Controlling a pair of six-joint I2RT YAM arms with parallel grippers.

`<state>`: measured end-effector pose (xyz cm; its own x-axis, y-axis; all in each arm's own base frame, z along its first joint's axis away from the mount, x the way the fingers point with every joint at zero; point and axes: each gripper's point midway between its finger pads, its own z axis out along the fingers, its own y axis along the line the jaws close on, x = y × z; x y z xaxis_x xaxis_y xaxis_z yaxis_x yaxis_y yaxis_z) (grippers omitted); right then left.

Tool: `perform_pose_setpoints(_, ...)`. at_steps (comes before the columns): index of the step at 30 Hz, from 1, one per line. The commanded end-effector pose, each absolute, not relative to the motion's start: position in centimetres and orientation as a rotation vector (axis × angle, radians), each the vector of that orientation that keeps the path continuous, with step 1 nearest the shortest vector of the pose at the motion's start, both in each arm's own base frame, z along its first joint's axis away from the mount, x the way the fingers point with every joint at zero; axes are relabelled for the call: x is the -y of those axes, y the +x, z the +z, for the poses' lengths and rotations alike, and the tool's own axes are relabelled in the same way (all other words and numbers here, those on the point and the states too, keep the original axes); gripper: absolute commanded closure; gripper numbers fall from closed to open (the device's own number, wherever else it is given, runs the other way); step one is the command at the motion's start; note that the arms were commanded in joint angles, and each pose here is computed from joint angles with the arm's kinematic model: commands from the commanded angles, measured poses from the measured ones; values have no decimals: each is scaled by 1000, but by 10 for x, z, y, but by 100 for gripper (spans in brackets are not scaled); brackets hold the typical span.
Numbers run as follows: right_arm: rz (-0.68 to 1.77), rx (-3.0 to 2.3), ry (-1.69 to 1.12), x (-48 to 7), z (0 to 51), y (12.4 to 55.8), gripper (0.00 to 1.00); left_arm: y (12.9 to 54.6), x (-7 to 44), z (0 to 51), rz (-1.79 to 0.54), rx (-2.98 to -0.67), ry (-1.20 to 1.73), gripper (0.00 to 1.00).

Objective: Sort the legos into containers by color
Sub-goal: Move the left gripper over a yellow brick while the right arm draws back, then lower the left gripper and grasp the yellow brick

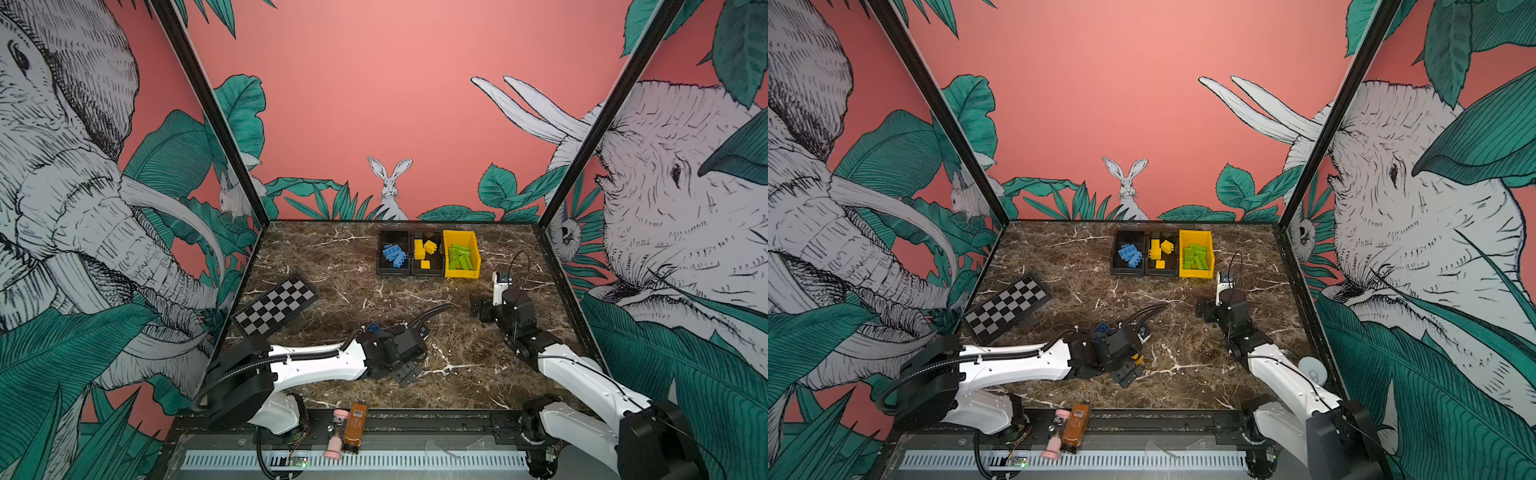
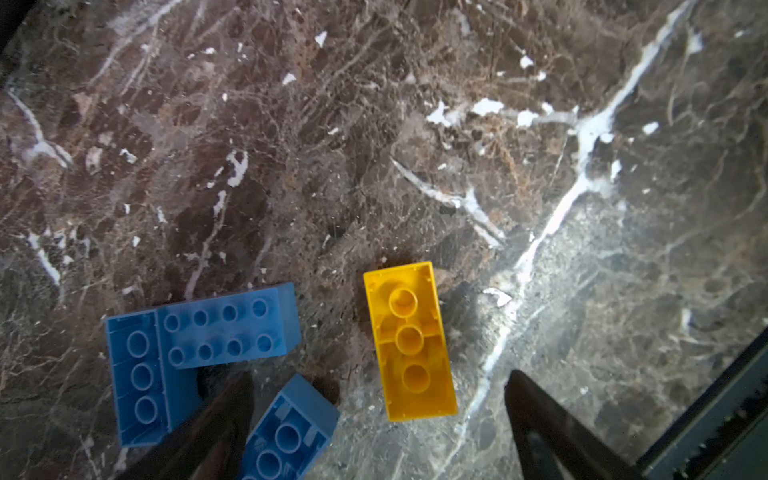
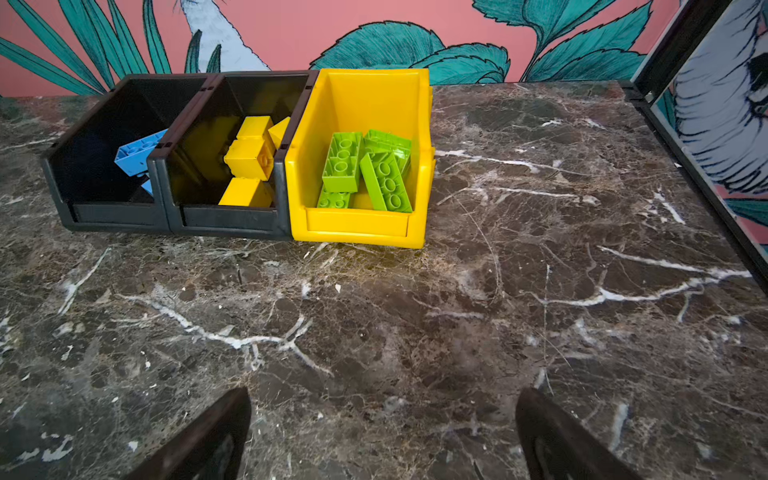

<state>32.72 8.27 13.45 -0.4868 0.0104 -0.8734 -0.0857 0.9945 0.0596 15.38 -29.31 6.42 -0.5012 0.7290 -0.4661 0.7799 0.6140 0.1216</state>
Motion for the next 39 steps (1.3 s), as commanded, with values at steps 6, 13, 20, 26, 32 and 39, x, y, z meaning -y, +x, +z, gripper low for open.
perform_pose_setpoints(6, 86, -2074, -17, -79, 132, 336, 2, 154, 302, 50, -116, -2409, 1193, 14)
perform_pose_setpoints(13, 84, -2090, -28, -80, 126, 337, 2, 155, 304, 36, -91, -2431, 1208, 22)
perform_pose_setpoints(20, 77, -2086, -25, -79, 128, 337, 2, 155, 313, 35, -114, -2430, 1222, 42)
perform_pose_setpoints(26, 150, -2069, -27, -87, 132, 336, 2, 152, 317, 31, -133, -2448, 1235, 53)
perform_pose_setpoints(32, 137, -2064, -24, -85, 132, 335, 2, 155, 316, 32, -131, -2445, 1210, 65)
perform_pose_setpoints(39, 149, -2061, -29, -87, 133, 334, 2, 161, 319, 31, -159, -2472, 1192, 83)
